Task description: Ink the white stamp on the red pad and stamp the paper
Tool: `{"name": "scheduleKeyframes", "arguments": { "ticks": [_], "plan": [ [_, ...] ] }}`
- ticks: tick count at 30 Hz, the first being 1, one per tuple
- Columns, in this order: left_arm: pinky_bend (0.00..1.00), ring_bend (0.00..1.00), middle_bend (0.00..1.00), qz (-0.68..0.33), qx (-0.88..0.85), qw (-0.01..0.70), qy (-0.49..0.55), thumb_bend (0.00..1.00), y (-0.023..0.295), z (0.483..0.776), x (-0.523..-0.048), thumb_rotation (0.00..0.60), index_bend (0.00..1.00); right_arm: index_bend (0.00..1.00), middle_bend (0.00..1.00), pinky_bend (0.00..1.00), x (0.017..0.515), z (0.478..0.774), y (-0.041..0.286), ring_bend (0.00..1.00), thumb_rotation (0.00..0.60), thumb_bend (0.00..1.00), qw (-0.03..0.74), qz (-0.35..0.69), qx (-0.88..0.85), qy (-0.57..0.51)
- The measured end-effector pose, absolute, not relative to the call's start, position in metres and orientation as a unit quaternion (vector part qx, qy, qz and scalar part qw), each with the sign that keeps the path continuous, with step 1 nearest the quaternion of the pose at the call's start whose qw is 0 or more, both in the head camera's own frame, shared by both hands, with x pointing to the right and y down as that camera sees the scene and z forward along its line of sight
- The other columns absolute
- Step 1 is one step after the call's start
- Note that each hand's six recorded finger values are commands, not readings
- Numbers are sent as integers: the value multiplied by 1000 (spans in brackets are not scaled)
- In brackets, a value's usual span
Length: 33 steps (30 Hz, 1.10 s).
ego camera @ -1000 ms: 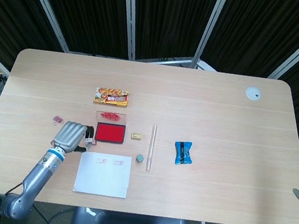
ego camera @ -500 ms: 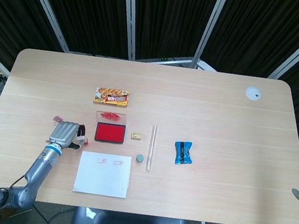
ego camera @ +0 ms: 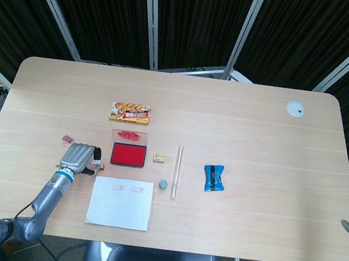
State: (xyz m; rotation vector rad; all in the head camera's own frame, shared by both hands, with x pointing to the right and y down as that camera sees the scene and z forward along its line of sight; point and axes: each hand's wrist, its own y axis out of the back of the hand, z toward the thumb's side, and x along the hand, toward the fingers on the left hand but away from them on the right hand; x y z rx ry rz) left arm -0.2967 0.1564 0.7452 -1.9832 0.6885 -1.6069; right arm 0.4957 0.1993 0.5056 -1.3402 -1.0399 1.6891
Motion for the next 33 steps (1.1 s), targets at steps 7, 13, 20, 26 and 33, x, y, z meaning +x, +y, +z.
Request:
{"name": "scheduleKeyframes", "arguments": {
  "ticks": [7, 13, 20, 26, 33],
  "plan": [
    [876, 816, 331, -587, -728, 247, 253, 301, 158, 742, -297, 600, 366, 0, 0, 0, 496, 505, 199, 0, 600, 0, 365, 657, -521, -405],
    [870, 808, 287, -582, -730, 247, 258, 282, 159, 732, -298, 600, 329, 0, 0, 0, 495, 505, 200, 0, 600, 0, 365, 656, -522, -405],
    [869, 807, 260, -563, -736, 254, 276, 279, 154, 704, -296, 600, 299, 0, 0, 0, 492, 502, 200, 0, 600, 0, 366, 650, -527, -407],
    [814, 747, 140, -524, -739, 286, 313, 146, 145, 653, -295, 600, 187, 0, 0, 0, 487, 497, 200, 0, 600, 0, 367, 640, -534, -412],
    [286, 191, 0, -501, -712, 335, 360, 0, 146, 597, -318, 600, 2, 0, 0, 0, 484, 494, 200, 0, 600, 0, 366, 631, -543, -416]
  ]
}}
